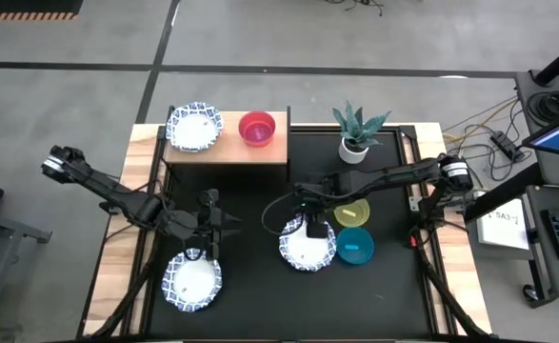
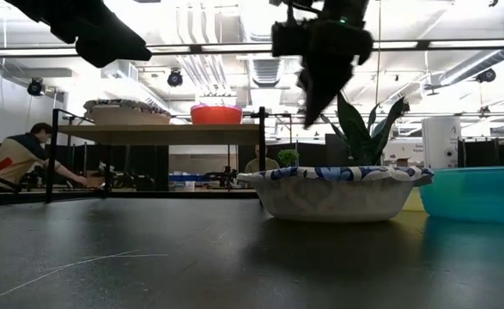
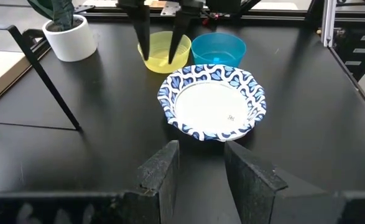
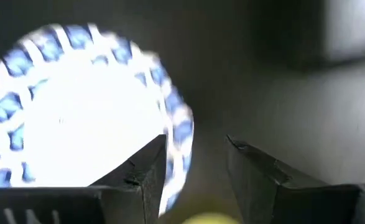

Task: Place and stack bowls onto a shelf
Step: Stack the yellow bowl on top of the purple bowl on the shelf

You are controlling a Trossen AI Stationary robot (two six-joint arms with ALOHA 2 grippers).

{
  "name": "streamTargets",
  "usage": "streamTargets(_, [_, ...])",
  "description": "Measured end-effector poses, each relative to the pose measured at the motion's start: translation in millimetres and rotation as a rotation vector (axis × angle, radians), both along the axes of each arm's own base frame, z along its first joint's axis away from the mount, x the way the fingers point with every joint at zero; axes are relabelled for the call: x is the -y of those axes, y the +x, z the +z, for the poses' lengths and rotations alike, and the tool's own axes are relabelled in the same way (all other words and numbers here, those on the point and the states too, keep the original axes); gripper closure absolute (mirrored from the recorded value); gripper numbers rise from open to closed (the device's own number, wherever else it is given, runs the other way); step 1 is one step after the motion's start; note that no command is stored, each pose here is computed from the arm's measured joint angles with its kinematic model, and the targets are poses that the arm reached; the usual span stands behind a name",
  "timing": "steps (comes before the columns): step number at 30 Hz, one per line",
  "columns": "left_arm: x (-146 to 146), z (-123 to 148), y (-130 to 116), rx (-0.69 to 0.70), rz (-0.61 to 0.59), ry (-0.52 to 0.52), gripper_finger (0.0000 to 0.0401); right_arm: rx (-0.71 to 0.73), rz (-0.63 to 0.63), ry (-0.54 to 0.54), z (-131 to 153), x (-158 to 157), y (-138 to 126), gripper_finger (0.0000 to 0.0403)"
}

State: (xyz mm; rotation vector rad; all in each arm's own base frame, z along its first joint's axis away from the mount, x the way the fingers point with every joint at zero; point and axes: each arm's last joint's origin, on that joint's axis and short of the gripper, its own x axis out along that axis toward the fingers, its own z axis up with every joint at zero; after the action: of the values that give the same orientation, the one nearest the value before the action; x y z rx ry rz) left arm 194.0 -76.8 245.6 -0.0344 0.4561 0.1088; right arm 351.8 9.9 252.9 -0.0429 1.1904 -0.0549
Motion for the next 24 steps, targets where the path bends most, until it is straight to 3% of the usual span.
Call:
streamTargets(3, [0.0,0.0,0.0,0.0,0.001,-0.004,0.029,-0.135,-0.166,0.047,-3.1,3.7,-12.4,0.0248])
streamTargets(6, [0.0,0.0,0.0,0.0,0.002,-0.004,0.029,-0.244,-0.409,0.089,-6.8,7.4,-26.4,0.0251])
streamTargets(9, [0.0,0.0,0.0,0.001,0.002,-0.004,0.029,-0.273,-0.568,0.114,-12.6,5.9,-33.4,0.0258])
streamTargets(24, [0.0,0.0,0.0,0.0,0.001,-0.004,0.029,-0.246,-0.753,0.07,-48.2,6.0,-42.2,0.0275])
